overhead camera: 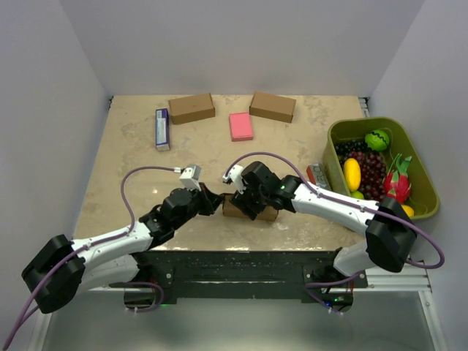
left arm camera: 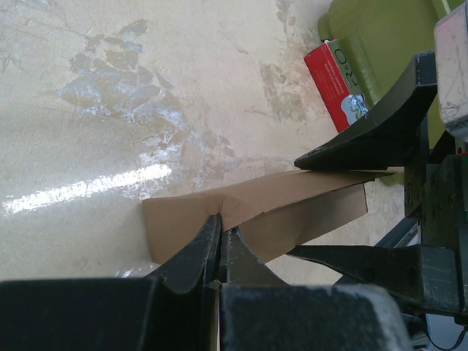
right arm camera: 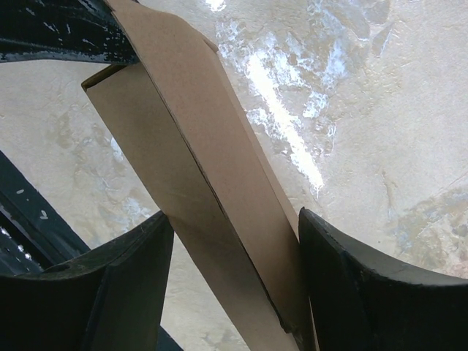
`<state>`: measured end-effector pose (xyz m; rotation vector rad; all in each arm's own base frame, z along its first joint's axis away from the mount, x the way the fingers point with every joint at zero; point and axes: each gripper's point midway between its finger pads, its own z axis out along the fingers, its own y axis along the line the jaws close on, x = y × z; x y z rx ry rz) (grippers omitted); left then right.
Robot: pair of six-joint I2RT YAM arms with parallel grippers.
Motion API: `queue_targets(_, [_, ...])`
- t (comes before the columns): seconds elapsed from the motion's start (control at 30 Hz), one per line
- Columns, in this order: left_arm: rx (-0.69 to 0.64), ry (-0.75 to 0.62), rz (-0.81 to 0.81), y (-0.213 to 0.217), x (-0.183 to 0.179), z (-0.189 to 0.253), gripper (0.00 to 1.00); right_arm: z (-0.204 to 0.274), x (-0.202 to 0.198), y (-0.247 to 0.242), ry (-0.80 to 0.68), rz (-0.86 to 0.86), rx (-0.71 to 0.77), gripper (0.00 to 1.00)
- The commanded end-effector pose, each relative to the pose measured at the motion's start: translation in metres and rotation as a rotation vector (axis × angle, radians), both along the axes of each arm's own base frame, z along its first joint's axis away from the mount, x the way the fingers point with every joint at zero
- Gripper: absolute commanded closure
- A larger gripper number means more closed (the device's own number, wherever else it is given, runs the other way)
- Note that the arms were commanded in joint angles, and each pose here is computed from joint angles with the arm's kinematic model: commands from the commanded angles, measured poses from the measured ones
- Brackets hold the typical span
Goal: Fold the paper box
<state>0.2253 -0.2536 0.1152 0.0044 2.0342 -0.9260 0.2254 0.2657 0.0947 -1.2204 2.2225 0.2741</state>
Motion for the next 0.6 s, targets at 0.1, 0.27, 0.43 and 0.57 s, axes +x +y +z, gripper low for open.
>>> queue_targets(0.1, [0.016, 0.131, -0.098, -0.004, -0.035, -0.02, 1.0, -0.003, 0.021, -0.001, -0.05, -0.086, 0.006, 0.47])
queue_targets(0.27, [0.023, 0.115, -0.09, -0.003, -0.032, -0.012, 1.0, -0.006, 0.021, -0.002, -0.046, -0.088, -0.003, 0.49])
queue_targets(0.43, [0.016, 0.085, -0.078, -0.003, -0.028, 0.002, 1.0, -0.008, 0.02, -0.002, -0.039, -0.086, -0.008, 0.49])
queue_targets(0.57, [0.004, 0.062, -0.081, -0.006, -0.024, 0.014, 1.0, -0.008, 0.02, -0.002, -0.036, -0.084, -0.007, 0.5])
